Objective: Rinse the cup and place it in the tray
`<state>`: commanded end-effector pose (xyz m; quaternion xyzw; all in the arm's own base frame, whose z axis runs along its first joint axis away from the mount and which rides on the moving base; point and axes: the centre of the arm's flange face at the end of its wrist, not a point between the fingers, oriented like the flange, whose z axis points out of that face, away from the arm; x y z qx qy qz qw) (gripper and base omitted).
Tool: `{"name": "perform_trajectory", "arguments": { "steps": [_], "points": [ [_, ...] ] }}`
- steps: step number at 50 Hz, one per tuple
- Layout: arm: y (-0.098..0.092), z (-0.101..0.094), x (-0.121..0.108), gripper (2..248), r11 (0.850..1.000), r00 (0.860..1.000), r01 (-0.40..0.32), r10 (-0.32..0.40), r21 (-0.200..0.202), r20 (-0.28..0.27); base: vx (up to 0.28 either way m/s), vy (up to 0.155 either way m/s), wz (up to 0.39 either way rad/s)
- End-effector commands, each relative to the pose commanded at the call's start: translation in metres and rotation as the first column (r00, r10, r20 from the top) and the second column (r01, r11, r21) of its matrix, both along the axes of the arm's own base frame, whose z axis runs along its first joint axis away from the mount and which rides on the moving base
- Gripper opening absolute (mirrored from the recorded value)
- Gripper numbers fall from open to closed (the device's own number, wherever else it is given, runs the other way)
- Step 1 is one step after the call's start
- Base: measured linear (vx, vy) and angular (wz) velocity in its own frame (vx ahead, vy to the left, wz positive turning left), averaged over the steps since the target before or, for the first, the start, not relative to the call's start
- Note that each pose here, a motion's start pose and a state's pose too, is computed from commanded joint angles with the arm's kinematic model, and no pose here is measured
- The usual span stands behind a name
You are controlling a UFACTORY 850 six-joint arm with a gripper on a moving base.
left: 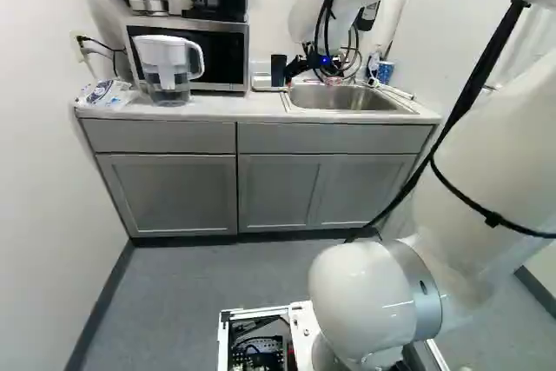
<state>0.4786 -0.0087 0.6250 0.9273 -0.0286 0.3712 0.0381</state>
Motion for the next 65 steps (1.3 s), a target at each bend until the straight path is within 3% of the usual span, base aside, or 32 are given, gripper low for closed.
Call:
{"name": "perform_trajectory", "arguments": {
  "steps": [42,65],
  "points": [
    [0.0,-0.001,0.0,247,1.0,1.0,-0.001,0.001,0.001,0.001,-0.008,-0.002,0.0],
    [0.002,-0.013,-0.004,247,1.0,1.0,-0.016,0.015,0.008,0.019,0.0,0.0,0.0]
  ]
}}
